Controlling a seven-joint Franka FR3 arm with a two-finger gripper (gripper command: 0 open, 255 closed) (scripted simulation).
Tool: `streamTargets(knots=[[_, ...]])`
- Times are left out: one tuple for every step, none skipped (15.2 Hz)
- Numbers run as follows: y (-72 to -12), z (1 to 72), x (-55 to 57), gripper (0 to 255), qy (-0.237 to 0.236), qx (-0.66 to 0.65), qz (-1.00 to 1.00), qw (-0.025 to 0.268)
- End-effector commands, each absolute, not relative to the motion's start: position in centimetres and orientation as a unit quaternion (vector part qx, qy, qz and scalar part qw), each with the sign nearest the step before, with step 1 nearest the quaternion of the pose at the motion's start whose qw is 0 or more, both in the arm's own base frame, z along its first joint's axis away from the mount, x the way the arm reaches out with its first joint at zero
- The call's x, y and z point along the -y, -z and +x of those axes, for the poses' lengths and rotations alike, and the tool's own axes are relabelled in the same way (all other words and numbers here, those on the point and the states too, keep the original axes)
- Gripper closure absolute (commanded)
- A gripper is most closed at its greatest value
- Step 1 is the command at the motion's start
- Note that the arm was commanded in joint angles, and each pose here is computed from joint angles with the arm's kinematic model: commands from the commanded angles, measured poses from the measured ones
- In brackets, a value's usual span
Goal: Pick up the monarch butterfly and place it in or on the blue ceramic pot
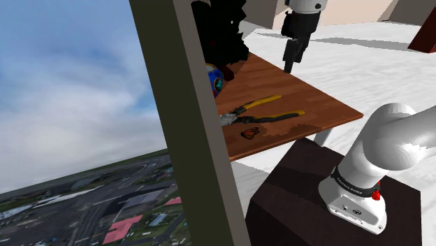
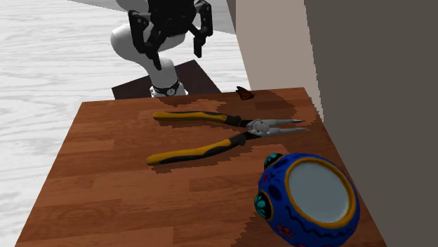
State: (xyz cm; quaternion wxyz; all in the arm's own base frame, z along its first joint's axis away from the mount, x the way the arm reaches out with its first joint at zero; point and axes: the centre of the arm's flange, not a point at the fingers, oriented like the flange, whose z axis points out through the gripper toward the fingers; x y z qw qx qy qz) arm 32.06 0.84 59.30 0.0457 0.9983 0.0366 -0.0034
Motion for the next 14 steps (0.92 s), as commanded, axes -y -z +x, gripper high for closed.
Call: streamTargets(knots=[[-59.3,32.1,-0.8,0,0.003,-0.037,0.998,0.046],[-58.4,32.3,-1.7,0,0.001,-0.054,0.998,0.044],[-57.6,32.5,-2.6,0,-0.002,-0.072,0.996,0.043],[-56.7,32.7,-3.5,0,-0.004,-0.09,0.995,0.042],[-55.8,32.9,-4.4,0,-0.007,-0.108,0.993,0.04],[-55.0,33.1,-5.3,0,-0.01,-0.126,0.991,0.039],[-54.1,33.2,-6.3,0,-0.012,-0.144,0.989,0.038],[-53.3,33.3,-7.2,0,-0.015,-0.161,0.986,0.036],[-52.4,33.3,-8.1,0,-0.017,-0.179,0.983,0.035],[-51.6,33.3,-9.1,0,-0.02,-0.197,0.98,0.033],[-50.8,33.3,-10.0,0,-0.023,-0.214,0.976,0.032],[-49.9,33.3,-10.9,0,-0.025,-0.232,0.972,0.031],[-49.1,33.2,-11.9,0,-0.028,-0.249,0.968,0.029],[-48.3,33.1,-12.8,0,-0.03,-0.266,0.963,0.028]])
